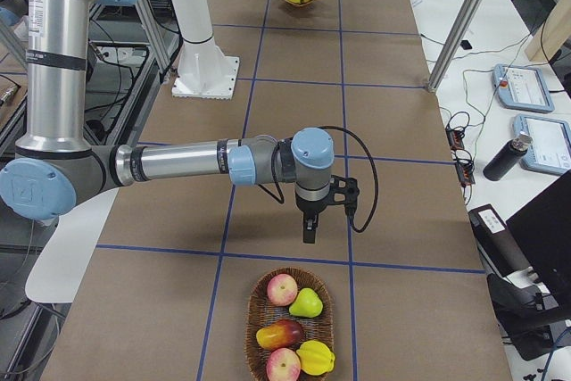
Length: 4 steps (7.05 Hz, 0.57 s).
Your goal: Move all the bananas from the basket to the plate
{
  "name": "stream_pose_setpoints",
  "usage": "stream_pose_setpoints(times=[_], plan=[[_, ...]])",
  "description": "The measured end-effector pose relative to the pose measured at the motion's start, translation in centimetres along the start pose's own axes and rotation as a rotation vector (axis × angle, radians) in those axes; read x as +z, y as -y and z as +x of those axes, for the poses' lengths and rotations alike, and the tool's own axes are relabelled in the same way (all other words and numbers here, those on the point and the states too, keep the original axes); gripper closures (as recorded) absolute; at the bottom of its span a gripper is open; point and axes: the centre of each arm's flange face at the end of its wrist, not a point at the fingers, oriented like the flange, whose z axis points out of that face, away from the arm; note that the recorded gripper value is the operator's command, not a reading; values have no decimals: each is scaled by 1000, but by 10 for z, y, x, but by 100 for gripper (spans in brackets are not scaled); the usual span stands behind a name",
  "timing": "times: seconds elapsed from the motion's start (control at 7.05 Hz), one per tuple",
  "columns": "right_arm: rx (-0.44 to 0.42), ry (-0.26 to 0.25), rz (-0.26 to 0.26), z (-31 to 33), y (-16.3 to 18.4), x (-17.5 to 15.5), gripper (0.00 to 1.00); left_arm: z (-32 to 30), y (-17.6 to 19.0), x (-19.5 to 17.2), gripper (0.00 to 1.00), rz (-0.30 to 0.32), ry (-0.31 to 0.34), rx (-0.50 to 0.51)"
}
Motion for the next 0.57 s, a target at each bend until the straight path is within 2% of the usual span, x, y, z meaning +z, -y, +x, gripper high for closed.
stream_pose_setpoints(times=[0.57], plan=[[0, 0, 0, 0, 0, 0, 0, 0, 0, 0, 0, 0, -1, -1]])
